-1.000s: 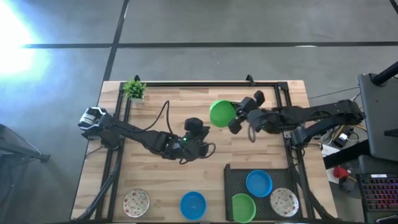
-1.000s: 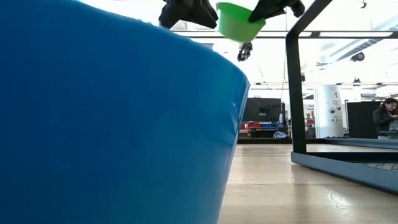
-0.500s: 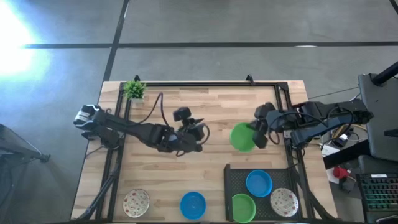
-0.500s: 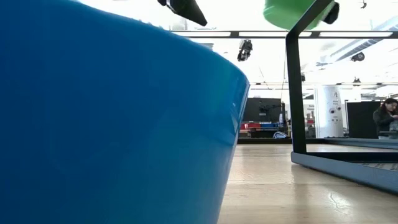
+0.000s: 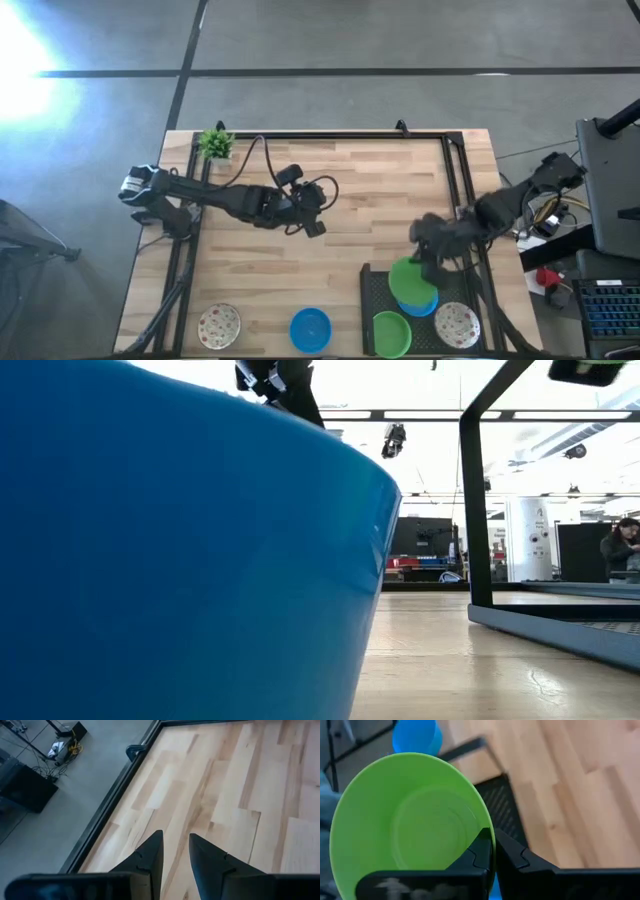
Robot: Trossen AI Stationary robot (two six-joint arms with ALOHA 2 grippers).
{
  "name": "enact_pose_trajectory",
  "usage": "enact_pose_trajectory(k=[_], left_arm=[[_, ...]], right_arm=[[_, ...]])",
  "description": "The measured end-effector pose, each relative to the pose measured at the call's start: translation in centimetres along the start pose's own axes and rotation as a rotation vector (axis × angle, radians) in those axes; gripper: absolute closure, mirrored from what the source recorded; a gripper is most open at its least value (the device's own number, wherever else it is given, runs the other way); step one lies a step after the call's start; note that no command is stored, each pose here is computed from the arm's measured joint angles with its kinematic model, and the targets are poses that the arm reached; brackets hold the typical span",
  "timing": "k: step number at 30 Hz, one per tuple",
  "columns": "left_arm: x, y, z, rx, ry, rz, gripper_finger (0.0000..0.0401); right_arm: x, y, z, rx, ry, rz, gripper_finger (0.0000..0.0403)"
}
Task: Pick & Place Mini bowls
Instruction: Stack the green bowl on top of the green bowls on the shelf
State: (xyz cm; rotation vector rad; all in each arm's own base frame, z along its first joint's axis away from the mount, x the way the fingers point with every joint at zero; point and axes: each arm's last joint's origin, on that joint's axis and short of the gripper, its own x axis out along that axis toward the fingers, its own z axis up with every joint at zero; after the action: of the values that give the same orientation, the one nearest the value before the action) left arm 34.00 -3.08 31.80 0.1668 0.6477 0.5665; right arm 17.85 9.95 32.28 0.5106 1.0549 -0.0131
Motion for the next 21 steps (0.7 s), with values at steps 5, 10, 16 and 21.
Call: enact_pose_trajectory(k=[5, 10, 16, 21], left_arm=[[0.0, 0.0, 0.0, 0.000, 0.000, 0.001, 0.0304], [0.1, 0.1, 0.0, 0.013, 0.000, 0.003, 0.0304], [0.2, 0.1, 0.1, 0.014, 0.004, -0.031, 0.0304], [0.3, 0.0, 0.1, 0.036, 0.025, -0.215, 0.0304]], right_arm=[[2.5, 2.0, -1.6, 0.000, 0.079, -0.053, 0.0394], [5.0, 3.8, -2.9, 0.028, 0.134, -0.088, 0.0394], [8.3, 6.2, -4.0, -0.021, 0.140, -0.038, 0.0394], [10.5, 7.8, -4.8, -0.020, 0.142, -0.007, 0.0394]])
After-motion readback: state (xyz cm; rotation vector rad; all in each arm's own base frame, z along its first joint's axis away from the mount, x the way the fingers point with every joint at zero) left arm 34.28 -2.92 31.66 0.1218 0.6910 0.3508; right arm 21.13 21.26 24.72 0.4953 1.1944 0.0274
